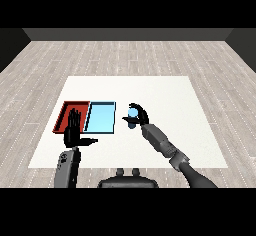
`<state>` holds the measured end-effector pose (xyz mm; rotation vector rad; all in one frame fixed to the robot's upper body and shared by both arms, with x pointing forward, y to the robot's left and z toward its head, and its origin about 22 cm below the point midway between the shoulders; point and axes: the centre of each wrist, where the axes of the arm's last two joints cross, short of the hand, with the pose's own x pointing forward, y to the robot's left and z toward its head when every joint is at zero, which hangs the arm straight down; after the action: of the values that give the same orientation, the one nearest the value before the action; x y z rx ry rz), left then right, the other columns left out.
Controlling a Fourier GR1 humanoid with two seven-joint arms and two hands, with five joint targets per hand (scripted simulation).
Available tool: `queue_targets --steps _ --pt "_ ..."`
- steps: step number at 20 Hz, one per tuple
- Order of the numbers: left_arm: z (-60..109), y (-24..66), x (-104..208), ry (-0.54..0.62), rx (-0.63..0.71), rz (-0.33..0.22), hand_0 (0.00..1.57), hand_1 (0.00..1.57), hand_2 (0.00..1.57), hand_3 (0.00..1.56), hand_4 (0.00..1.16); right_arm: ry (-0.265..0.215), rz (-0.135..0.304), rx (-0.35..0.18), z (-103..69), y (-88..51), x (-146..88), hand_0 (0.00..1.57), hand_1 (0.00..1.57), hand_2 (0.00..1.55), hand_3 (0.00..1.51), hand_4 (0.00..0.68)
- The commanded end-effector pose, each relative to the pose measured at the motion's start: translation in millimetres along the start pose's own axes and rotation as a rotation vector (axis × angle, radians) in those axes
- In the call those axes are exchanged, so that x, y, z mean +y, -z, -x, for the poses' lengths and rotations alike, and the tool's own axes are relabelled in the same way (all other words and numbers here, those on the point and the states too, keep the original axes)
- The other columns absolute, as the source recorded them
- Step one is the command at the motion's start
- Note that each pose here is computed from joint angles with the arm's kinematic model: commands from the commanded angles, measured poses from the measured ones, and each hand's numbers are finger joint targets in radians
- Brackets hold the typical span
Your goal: Pick the blue can and put it in the blue box
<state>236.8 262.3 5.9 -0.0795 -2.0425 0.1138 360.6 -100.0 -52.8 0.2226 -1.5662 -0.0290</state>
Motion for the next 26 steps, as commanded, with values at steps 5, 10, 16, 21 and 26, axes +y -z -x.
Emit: queue_targets --steps 5,10,16,21,26 --pt "4.0 20.6 -5 -0.009 -0.003 -0.006 0.0 0.0 0.0 0.0 0.0 -0.087 0.038 0.038 -8.6 5.9 10 1.56 1.56 1.49 1.44 0.683" --pt "4.3 -4.7 -10 0.001 0.025 0.033 0.0 0.0 0.0 0.0 0.0 -0.092 0.011 -0.054 -12.8 7.9 8 1.52 1.52 1.47 1.42 0.659" --pt "14.2 -11.2 -22 0.037 0.061 0.077 0.0 0.0 0.0 0.0 0.0 -0.109 -0.014 -0.146 -16.9 5.5 17 1.47 1.47 1.45 1.41 0.649" --pt "17.6 12.9 -60 -0.01 0.129 0.106 0.0 0.0 0.0 0.0 0.0 -0.122 -0.064 -0.19 -46.0 22.5 31 1.49 1.49 1.45 1.4 0.648" --pt "29.9 7.5 -81 -0.053 0.169 0.16 0.0 0.0 0.0 0.0 0.0 -0.115 -0.104 -0.294 -61.3 14.4 19 1.43 1.43 1.44 1.42 0.666"
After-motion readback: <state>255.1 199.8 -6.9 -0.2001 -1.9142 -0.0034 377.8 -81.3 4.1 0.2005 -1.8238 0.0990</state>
